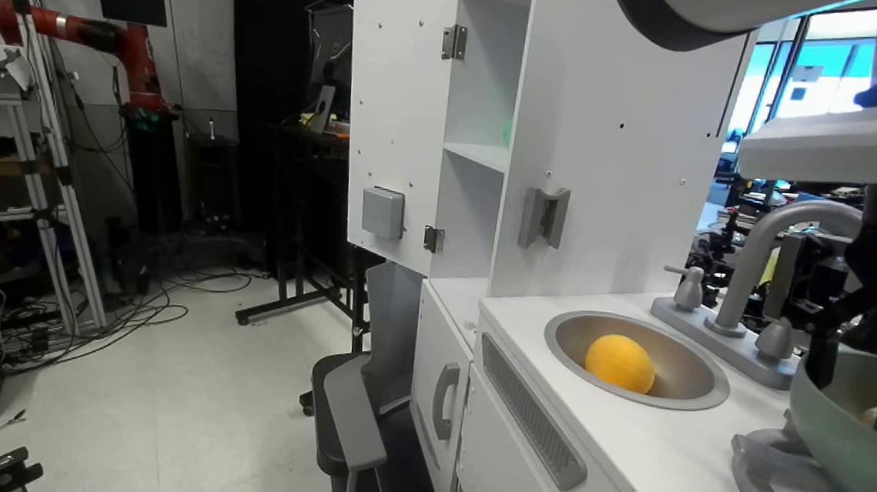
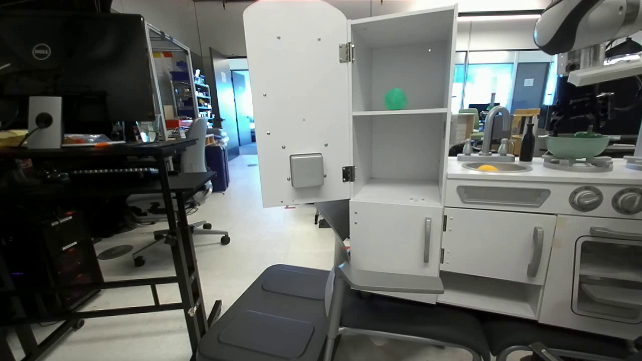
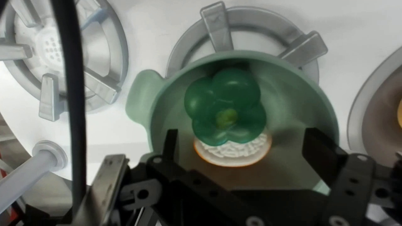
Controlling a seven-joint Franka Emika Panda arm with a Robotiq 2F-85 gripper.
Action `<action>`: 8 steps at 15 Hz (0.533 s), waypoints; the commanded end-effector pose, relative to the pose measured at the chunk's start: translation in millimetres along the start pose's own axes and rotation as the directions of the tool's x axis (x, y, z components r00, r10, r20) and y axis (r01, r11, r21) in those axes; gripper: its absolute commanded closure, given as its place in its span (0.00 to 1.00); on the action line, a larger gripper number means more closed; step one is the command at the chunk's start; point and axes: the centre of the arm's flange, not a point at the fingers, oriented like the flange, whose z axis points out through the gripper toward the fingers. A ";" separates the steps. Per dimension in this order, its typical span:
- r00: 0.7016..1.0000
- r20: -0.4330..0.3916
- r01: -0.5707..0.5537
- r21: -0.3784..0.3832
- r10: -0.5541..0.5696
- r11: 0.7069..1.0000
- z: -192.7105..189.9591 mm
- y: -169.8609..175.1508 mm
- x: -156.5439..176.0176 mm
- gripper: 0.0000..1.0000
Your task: Open the door of the top cabinet then put the green plushie and the green pepper in the top compartment of the open cabinet
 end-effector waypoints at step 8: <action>0.995 0.051 0.083 0.049 -0.085 0.995 -0.9 4.7 0.9 0.00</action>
